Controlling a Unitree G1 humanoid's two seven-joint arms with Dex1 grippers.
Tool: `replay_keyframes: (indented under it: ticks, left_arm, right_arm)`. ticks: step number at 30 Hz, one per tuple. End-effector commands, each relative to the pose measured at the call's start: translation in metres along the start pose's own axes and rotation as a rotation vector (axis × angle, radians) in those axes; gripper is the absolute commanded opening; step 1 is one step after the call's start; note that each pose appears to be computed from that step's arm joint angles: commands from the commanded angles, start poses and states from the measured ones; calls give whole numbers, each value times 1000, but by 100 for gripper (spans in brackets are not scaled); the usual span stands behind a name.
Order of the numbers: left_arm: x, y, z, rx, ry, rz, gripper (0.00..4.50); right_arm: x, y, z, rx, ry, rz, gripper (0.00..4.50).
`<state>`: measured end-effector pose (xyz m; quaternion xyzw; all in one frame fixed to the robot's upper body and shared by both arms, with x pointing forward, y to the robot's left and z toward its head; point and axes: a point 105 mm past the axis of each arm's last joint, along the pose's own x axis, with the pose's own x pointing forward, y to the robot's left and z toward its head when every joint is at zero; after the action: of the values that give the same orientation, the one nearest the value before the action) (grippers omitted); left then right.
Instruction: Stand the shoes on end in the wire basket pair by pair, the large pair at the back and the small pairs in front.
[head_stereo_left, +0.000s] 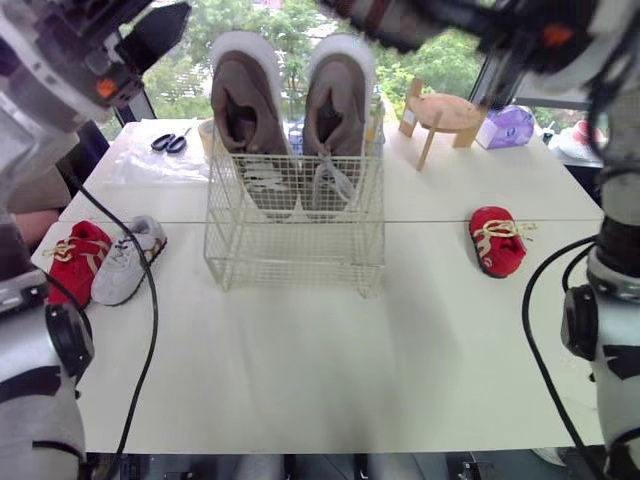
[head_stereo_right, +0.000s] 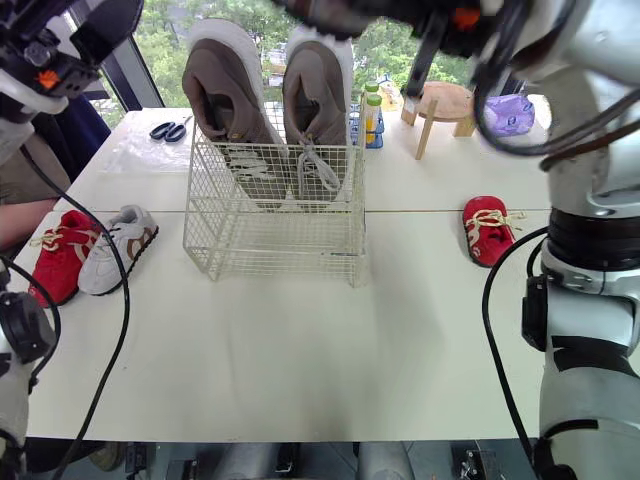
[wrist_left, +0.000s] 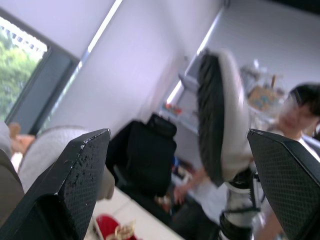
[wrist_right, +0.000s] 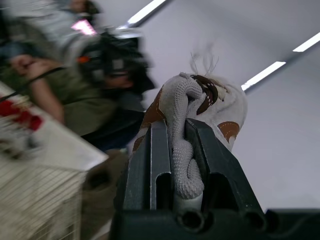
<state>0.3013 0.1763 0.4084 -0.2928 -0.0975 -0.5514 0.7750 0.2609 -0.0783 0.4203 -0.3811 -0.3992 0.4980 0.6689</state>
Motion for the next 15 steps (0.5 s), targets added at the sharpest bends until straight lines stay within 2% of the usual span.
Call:
replay_keyframes:
  ticks: [1, 8, 11, 15]
  left_arm:
    - [10, -19, -3, 42, 84, -57, 450]
    - [17, -23, -13, 25, 212, -104, 450]
    - [13, -17, -16, 8, 247, -100, 367]
    - [9, -13, -13, -5, 239, -108, 176]
  right_arm:
    - [7, 4, 10, -97, -52, 69, 0]
    - [17, 17, 0, -146, -71, 151, 0]
    - [18, 19, 0, -155, -78, 158, 0]
    - [18, 21, -1, -155, -78, 161, 0]
